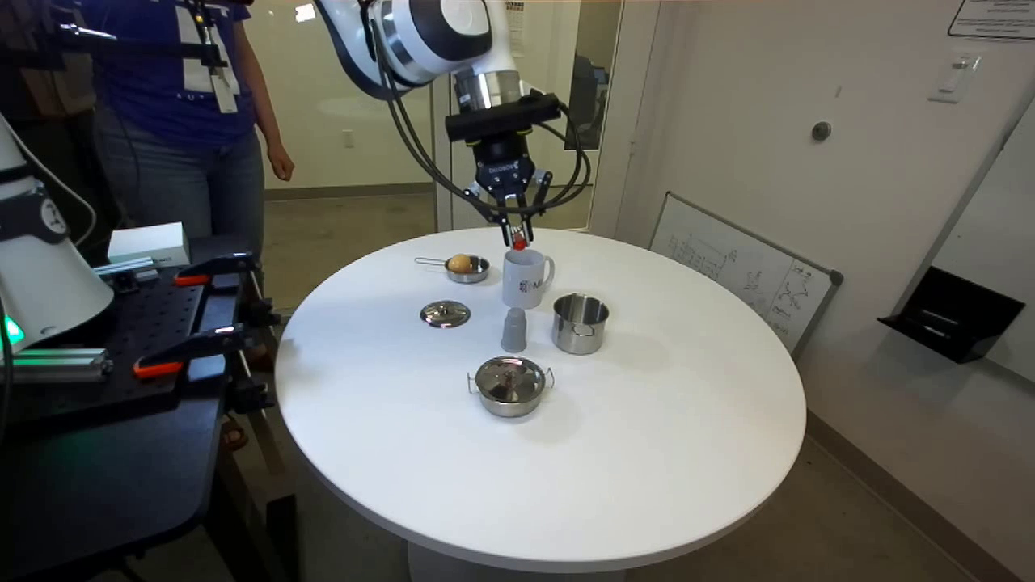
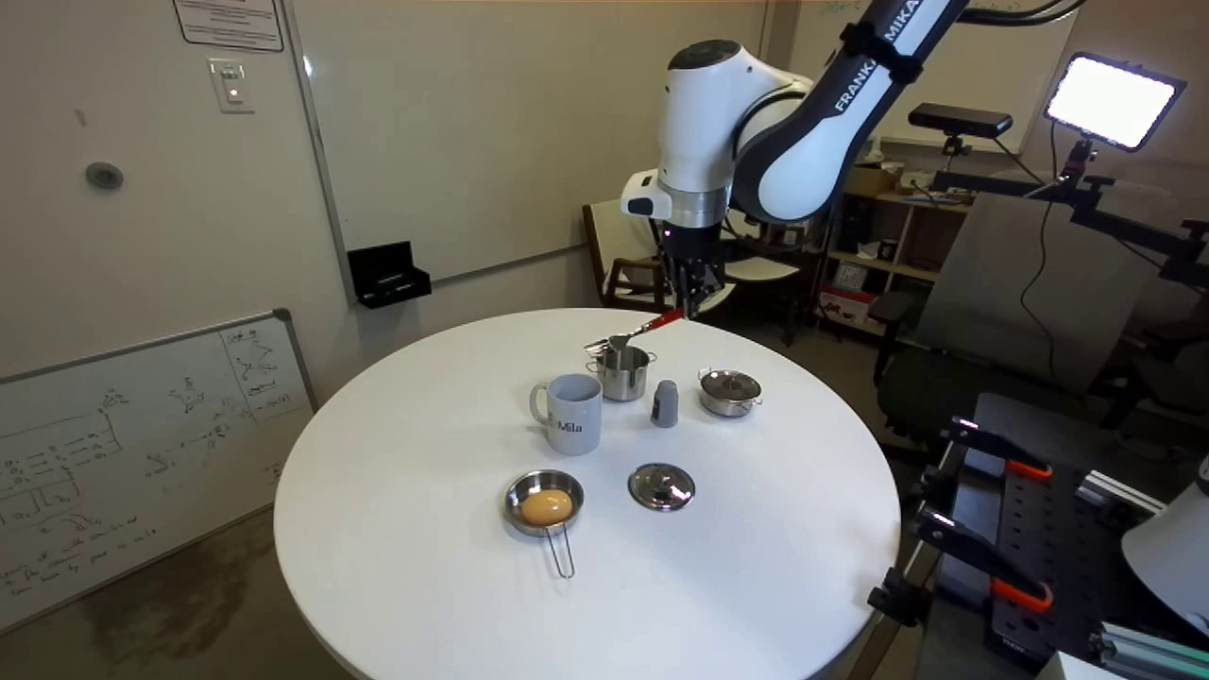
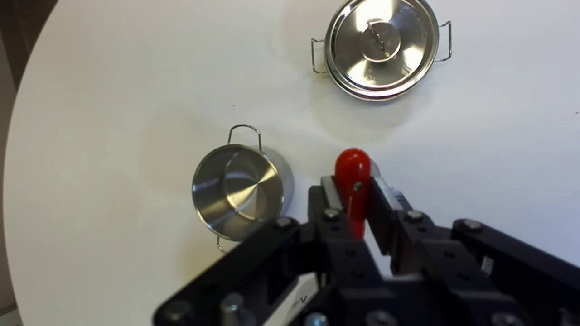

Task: Put the fork into the mug.

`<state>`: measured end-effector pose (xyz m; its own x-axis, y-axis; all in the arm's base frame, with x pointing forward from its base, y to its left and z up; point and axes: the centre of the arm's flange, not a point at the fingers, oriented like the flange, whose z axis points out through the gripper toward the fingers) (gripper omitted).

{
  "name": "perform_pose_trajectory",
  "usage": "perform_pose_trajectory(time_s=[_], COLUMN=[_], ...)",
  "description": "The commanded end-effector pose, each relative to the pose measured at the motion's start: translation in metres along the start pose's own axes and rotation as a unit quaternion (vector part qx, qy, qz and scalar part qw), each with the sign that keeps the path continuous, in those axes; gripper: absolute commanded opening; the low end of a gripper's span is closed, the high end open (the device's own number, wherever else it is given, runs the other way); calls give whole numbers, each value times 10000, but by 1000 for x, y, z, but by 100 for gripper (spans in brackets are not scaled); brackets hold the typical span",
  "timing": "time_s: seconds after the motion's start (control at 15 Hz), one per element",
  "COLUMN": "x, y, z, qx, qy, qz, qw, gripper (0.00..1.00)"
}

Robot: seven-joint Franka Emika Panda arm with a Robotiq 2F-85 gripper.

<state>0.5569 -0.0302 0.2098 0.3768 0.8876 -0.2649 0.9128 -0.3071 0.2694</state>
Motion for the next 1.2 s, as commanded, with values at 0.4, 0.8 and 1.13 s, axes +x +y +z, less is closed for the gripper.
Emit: perform_pose_trajectory(time_s=[0.4,0.8,1.13], x=[63,92,107], y=[16,9,9], z=[-16,-8,-7], qx=[-768,-1025,-1380], qy=[-850,-1276,-1775], qz=[-618,-912,-1055], qw=[9915,9823,9687], gripper=[5,5,5])
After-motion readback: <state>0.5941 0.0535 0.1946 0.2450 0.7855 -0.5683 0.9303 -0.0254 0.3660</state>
